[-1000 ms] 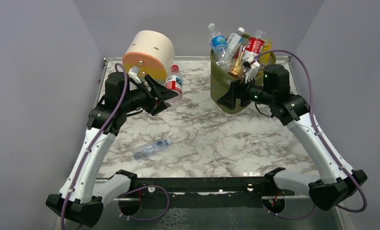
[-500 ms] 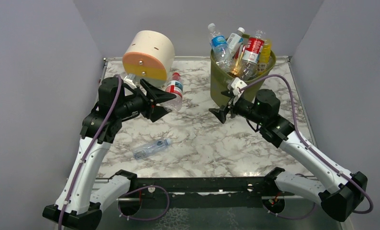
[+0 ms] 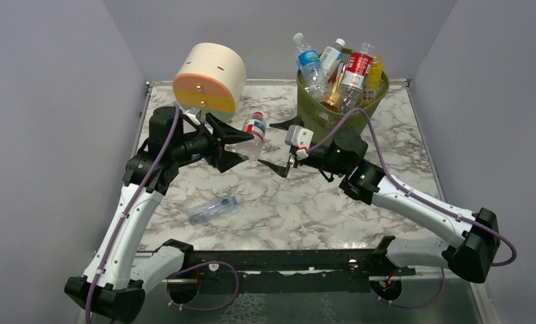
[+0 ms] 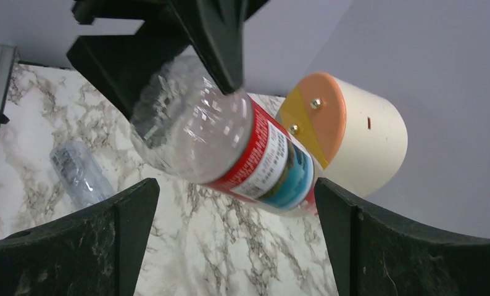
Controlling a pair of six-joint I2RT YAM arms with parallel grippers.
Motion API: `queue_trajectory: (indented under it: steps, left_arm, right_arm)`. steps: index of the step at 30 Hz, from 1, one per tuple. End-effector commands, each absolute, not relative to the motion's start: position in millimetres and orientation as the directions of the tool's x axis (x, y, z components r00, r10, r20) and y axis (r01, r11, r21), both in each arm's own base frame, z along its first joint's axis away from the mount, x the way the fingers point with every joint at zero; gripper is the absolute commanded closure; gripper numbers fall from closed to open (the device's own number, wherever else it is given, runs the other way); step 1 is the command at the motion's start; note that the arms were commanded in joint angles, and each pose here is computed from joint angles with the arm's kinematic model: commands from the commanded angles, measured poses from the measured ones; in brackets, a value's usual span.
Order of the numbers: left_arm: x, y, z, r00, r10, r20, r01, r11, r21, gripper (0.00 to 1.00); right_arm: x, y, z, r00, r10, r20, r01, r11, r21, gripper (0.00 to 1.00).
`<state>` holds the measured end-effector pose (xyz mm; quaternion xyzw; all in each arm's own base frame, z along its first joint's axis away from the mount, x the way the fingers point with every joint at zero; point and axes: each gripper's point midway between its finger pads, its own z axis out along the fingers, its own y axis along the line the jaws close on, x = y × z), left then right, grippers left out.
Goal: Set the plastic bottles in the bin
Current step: Pick up the plastic bottle at the center of the board.
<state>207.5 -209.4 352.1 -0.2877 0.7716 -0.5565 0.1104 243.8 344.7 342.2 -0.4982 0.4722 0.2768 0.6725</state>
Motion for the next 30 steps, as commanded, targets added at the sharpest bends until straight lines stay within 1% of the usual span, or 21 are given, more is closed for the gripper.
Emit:
queue_trajectory:
  steps: [1,4,7,9,12,18,20,24,26,28,30]
  left_arm:
    - [215.3,-217.3,368.5,-0.785,-0.552,0.28,-0.409,0.122,-0.904,0.39]
    - [218.6,-220.1,366.7,-0.791,-0.54,0.29,-0.418,0.129,-0.899,0.39]
    - [221.1,-222.4,364.3,-0.795,-0.527,0.3,-0.425,0.132,-0.896,0.39]
    - [220.7,-223.3,366.1,-0.8,-0.519,0.301,-0.422,0.129,-0.897,0.39]
    - [219.1,-223.8,370.8,-0.805,-0.511,0.302,-0.416,0.122,-0.901,0.39]
    - [215.3,-224.3,372.5,-0.81,-0.498,0.312,-0.415,0.11,-0.903,0.39]
    - [214.2,-224.1,372.4,-0.81,-0.496,0.312,-0.414,0.109,-0.904,0.39]
    - [214.9,-224.2,369.2,-0.812,-0.497,0.307,-0.411,0.114,-0.904,0.37]
    - [218.1,-224.6,368.3,-0.815,-0.5,0.293,-0.399,0.117,-0.909,0.35]
    - [223.9,-225.3,371.1,-0.83,-0.501,0.247,-0.356,0.134,-0.925,0.33]
    - [231.2,-226.3,378.9,-0.848,-0.497,0.184,-0.298,0.158,-0.941,0.3]
  right_arm:
    - [235.9,364.0,368.8,0.562,-0.085,-0.823,-0.765,0.325,-0.556,0.0]
    - [236.2,373.5,359.9,0.585,-0.124,-0.802,-0.748,0.301,-0.592,0.0]
    - [240.2,379.4,359.5,0.598,-0.131,-0.791,-0.734,0.309,-0.605,0.0]
    - [249.4,385.3,347.2,0.599,-0.182,-0.78,-0.719,0.305,-0.624,0.0]
    - [261.3,385.8,335.9,0.6,-0.227,-0.767,-0.694,0.33,-0.64,0.0]
    - [274.6,392.8,330.0,0.605,-0.254,-0.754,-0.67,0.35,-0.655,0.01]
    - [277.4,390.8,333.8,0.607,-0.248,-0.755,-0.657,0.378,-0.652,0.06]
    - [274.7,388.6,346.7,0.609,-0.217,-0.763,-0.657,0.402,-0.638,0.23]
    - [273.3,387.3,350.3,0.607,-0.209,-0.767,-0.659,0.407,-0.632,0.29]
    - [273.0,384.1,353.1,0.601,-0.209,-0.771,-0.658,0.418,-0.626,0.36]
    - [273.0,379.9,353.0,0.583,-0.213,-0.784,-0.664,0.431,-0.611,0.38]
